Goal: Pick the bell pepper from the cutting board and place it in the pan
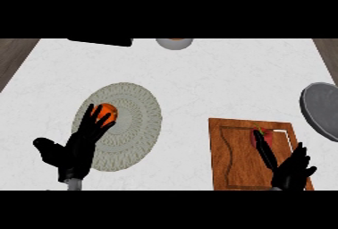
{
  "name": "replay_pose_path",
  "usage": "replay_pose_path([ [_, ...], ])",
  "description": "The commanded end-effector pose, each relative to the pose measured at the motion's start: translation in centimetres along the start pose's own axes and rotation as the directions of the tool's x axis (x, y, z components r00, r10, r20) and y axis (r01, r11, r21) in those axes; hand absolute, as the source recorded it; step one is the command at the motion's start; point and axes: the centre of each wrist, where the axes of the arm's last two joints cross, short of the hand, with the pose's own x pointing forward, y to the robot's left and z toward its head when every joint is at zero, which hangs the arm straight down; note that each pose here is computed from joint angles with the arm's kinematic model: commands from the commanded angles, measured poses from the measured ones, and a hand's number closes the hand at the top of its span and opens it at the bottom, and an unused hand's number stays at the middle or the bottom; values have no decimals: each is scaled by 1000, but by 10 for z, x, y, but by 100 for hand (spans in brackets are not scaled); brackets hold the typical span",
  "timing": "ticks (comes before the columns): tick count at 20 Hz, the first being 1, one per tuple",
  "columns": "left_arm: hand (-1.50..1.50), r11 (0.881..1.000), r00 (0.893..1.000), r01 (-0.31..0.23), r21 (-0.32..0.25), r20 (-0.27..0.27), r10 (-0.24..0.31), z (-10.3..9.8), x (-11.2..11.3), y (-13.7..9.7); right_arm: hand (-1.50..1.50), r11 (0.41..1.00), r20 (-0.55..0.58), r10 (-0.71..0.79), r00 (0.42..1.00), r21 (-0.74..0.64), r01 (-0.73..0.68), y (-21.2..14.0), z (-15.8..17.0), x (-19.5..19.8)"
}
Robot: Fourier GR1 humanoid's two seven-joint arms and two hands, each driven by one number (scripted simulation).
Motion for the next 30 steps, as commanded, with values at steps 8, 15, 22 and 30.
replay_pose_path([
  [8, 0, 995, 992, 16, 101, -124, -3, 5, -21, 25, -150, 922, -111, 388, 915, 62, -383, -24, -25, 90],
  [15, 0, 991, 991, 8, 131, -134, 10, -1, -32, 23, -150, 877, -116, 480, 870, 31, -480, -31, -4, 159],
  [22, 0, 992, 989, -8, 124, -147, 26, 2, -25, 22, 150, 859, -53, 509, 859, 95, -503, -25, -11, 152],
  [30, 0, 990, 991, 7, 139, -131, 11, 3, -32, 21, 150, 836, 31, 548, 836, 15, -548, -16, -17, 148],
])
